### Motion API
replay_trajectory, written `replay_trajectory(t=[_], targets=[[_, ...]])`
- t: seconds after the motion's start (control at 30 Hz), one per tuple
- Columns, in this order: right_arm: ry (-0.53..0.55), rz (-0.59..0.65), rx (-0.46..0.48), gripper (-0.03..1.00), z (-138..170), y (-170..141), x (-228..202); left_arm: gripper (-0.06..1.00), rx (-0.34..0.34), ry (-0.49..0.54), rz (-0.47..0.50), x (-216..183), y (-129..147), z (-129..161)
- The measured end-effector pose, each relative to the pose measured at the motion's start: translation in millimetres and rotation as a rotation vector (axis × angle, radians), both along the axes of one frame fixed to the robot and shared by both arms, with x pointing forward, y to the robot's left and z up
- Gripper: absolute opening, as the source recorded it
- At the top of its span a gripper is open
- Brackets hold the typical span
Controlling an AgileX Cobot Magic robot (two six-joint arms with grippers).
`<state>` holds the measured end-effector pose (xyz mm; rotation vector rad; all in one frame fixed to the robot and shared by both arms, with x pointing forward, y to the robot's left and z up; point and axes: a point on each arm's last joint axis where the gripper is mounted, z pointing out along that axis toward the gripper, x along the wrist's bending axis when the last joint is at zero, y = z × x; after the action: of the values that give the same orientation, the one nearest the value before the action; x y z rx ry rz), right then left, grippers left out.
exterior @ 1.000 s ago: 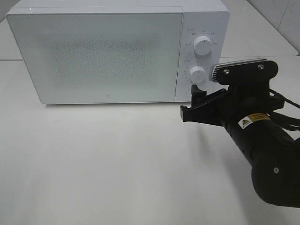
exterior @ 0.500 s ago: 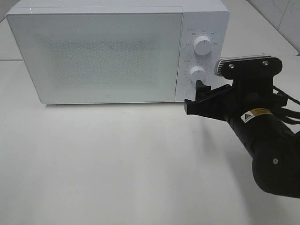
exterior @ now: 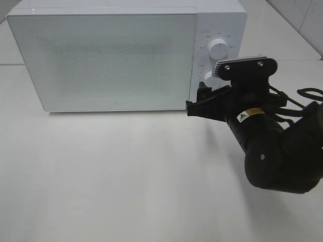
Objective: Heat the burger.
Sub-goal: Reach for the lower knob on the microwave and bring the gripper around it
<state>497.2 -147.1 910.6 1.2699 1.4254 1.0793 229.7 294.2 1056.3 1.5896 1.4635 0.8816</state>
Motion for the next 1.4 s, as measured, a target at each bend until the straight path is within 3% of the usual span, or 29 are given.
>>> replay_trajectory(t=[0.73,1.4], targets=[[-0.032,-0.046,0.047,0.76,-18.0,14.1,51.5,0.99,0.000,0.000,0.000,0.0,0.0,0.0],[-0.028,-0.066,0.052,0.74,-25.8,9.1,62.1,0.99,0.000,0.000,0.000,0.0,0.0,0.0]])
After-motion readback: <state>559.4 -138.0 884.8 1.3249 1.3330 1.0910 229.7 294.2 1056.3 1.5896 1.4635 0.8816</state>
